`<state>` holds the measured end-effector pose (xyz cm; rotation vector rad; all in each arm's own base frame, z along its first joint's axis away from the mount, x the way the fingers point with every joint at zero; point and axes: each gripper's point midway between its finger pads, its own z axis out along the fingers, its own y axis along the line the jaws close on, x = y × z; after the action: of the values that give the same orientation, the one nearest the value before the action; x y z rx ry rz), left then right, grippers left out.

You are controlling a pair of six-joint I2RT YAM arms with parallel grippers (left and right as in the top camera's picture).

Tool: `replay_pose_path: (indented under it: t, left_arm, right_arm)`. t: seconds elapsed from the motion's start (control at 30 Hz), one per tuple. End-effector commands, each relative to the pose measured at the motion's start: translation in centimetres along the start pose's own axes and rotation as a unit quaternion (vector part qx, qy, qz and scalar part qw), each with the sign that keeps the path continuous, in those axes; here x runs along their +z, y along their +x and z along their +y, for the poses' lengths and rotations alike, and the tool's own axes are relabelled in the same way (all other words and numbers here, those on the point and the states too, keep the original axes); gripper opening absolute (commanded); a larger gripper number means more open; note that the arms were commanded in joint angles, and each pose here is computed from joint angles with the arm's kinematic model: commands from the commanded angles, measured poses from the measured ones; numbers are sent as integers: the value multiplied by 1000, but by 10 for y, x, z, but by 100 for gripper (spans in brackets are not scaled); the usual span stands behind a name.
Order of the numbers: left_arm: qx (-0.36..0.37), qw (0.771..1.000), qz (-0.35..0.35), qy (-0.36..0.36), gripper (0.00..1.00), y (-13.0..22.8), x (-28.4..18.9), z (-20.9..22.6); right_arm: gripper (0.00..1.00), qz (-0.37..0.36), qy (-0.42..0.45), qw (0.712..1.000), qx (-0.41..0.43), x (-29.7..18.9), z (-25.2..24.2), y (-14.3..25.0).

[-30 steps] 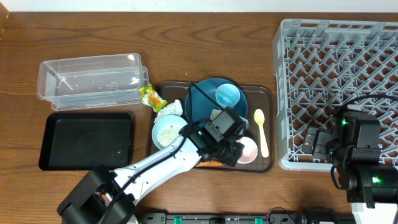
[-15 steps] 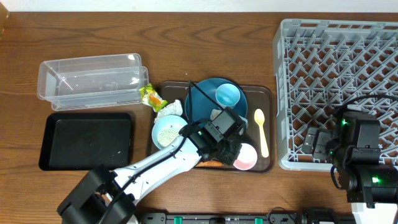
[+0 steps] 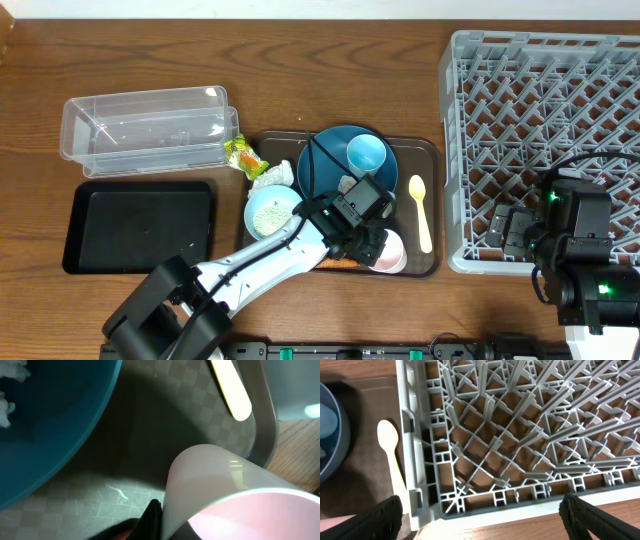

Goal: Sort waste into correct bins and load items into the dishwasher rack
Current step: 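Reach the left gripper over the tray and grasp the pink cup, then lift the pink cup and bring it toward the right gripper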

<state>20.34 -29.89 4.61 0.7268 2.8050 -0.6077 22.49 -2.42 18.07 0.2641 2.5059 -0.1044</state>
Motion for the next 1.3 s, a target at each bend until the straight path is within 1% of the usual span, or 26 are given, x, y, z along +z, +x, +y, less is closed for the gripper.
replay_pose_path:
  t: [0.0, 0.07, 0.17, 0.23, 0.37, 0.47, 0.53, 0.63, 0.67, 0.73, 0.77, 0.8, 0.83, 0.87, 0.97, 1.1, 1.17, 1.27]
  left_arm:
    - [1, 1000, -8, 1, 6, -4, -5, -2]
    - [-6, 1000, -15, 4, 6, -7, -12, -2]
    - [-37, 999, -37, 9, 6, -16, -33, 3]
    - [-50, 996, -59, 38, 6, -25, -55, 2]
    - [-78, 984, -122, 101, 6, -47, -109, 8]
    - [-114, 969, -180, 125, 6, -61, -152, 27]
    - [-138, 958, -207, 140, 6, -65, -175, 39]
    - [-186, 939, -220, 186, 6, -68, -198, 49]
    - [-199, 933, -217, 205, 6, -67, -202, 50]
    - [-223, 923, -202, 238, 6, -67, -205, 50]
    - [-232, 918, -191, 259, 6, -66, -206, 48]
    - [-237, 915, -183, 272, 6, -66, -206, 47]
    - [-239, 910, -172, 291, 6, -65, -206, 45]
    - [-236, 907, -163, 309, 6, -65, -206, 41]
    - [-207, 891, -136, 380, 6, -66, -212, 24]
    - [-175, 872, -113, 442, 6, -69, -218, 12]
    - [-155, 864, -104, 468, 6, -70, -221, 8]
    - [-156, 860, -95, 476, 6, -69, -218, 8]
  right_arm:
    - [99, -10, -1, 1000, 5, -5, 2, -6]
    - [99, -10, -1, 1000, 5, -5, 2, -6]
    - [99, -12, -2, 1000, 5, -5, 2, -7]
    - [99, -14, -16, 1000, 3, -5, 7, -9]
    - [99, -30, -109, 992, -53, -8, 41, -17]
    - [99, -45, -203, 971, -113, -16, 74, -21]
    - [99, -55, -280, 946, -153, -24, 99, -21]
    - [99, -67, -399, 892, -200, -43, 135, -17]
    - [99, -74, -439, 869, -218, -51, 145, -15]
    - [99, -94, -519, 811, -253, -72, 163, -10]
    - [99, -111, -571, 767, -271, -86, 172, -7]
    - [99, -117, -588, 752, -275, -91, 175, -6]
    - [99, -126, -613, 728, -279, -98, 178, -5]
    - [99, -132, -629, 713, -281, -102, 180, -5]
    - [99, -140, -671, 676, -272, -110, 185, -7]
    - [99, -152, -717, 630, -255, -118, 187, -12]
    - [99, -157, -726, 620, -253, -116, 188, -14]
    - [99, -156, -731, 616, -250, -107, 190, -17]
